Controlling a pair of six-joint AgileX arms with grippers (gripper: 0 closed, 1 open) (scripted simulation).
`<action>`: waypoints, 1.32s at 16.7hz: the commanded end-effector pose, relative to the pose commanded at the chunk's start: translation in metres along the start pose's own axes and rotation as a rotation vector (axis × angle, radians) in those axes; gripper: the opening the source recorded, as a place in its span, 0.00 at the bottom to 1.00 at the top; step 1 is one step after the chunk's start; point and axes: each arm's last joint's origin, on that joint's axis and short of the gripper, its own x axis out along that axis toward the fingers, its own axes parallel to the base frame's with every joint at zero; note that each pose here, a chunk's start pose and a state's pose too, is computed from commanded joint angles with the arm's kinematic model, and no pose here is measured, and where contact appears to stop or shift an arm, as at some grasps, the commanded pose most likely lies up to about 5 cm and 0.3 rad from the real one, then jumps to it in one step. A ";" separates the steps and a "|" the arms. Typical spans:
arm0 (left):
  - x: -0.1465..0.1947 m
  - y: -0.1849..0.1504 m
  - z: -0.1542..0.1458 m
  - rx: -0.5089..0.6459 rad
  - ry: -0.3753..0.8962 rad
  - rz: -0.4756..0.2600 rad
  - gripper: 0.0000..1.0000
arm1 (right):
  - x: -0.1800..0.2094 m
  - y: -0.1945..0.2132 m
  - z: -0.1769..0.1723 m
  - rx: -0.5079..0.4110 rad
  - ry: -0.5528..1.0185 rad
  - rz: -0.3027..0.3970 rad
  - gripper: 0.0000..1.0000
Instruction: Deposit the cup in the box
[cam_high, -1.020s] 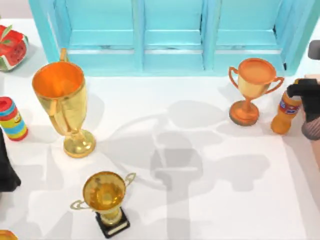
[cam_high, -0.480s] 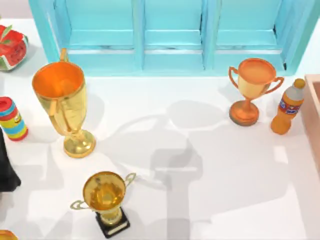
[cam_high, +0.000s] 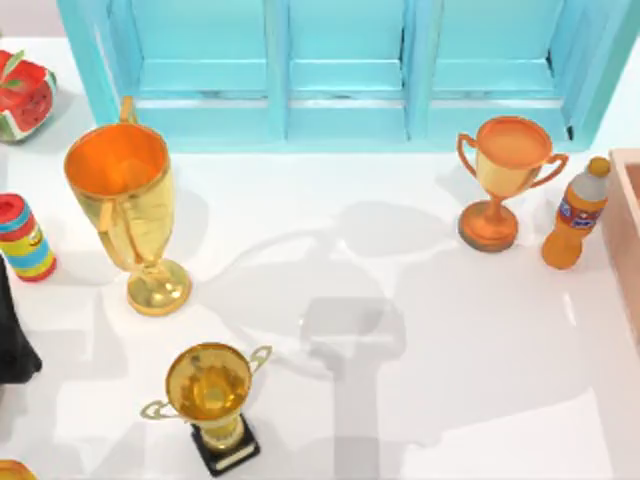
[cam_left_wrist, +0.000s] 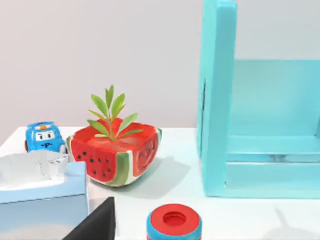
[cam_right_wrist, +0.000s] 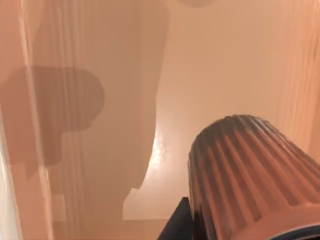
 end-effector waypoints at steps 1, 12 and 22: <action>0.000 0.000 0.000 0.000 0.000 0.000 1.00 | 0.006 0.000 0.000 0.000 -0.001 0.000 0.00; 0.000 0.000 0.000 0.000 0.000 0.000 1.00 | 0.061 0.000 -0.001 0.003 0.002 0.001 0.00; 0.000 0.000 0.000 0.000 0.000 0.000 1.00 | 0.061 0.000 -0.001 0.003 0.002 0.001 0.75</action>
